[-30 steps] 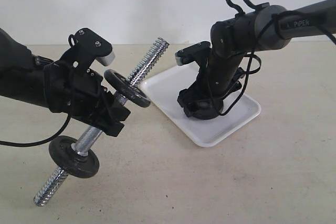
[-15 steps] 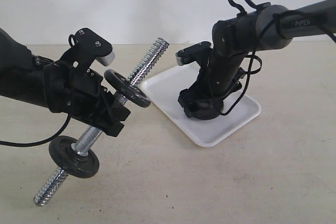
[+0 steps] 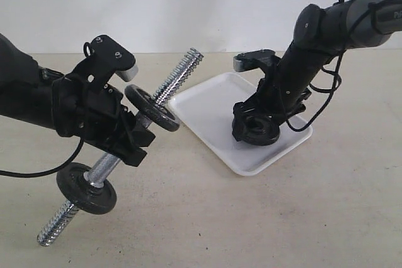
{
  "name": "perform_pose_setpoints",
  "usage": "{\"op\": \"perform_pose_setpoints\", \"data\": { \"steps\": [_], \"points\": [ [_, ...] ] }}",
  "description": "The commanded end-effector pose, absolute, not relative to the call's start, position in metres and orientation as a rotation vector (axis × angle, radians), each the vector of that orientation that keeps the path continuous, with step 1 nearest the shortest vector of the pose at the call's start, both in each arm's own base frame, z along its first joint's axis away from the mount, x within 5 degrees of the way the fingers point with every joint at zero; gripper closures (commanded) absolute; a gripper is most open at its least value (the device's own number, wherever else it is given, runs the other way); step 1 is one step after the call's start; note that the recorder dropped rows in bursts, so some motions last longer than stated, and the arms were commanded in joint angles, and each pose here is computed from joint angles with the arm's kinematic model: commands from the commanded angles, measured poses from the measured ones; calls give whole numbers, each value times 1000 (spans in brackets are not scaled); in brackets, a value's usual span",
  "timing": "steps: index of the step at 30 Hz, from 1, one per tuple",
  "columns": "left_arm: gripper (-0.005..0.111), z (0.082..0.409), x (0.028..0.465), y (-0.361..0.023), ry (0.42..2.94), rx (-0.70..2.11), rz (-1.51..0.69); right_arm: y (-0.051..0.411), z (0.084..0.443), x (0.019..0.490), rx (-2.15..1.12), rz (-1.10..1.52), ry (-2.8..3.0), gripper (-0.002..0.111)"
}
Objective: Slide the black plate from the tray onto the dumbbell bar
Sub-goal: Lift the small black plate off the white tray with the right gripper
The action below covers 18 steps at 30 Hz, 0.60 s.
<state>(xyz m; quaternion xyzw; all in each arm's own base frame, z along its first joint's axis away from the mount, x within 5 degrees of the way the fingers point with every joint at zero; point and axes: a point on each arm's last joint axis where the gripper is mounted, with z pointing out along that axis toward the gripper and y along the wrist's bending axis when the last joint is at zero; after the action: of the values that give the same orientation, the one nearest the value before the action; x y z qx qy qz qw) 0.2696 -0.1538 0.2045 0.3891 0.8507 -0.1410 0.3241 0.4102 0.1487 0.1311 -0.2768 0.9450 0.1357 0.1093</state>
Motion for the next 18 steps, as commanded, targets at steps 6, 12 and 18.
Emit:
{"op": "perform_pose_setpoints", "data": {
  "steps": [6, 12, 18],
  "points": [
    [102, 232, 277, -152, 2128, 934, -323, 147, 150, 408, -768, 710, 2712, 108],
    [102, 232, 277, -152, 2127, 931, -320, 138, 173, 411, -731, 757, 2642, 108],
    [102, 232, 277, -151, 2124, 944, -312, 137, 191, 413, -742, 854, 2610, 108]
  ]
}}
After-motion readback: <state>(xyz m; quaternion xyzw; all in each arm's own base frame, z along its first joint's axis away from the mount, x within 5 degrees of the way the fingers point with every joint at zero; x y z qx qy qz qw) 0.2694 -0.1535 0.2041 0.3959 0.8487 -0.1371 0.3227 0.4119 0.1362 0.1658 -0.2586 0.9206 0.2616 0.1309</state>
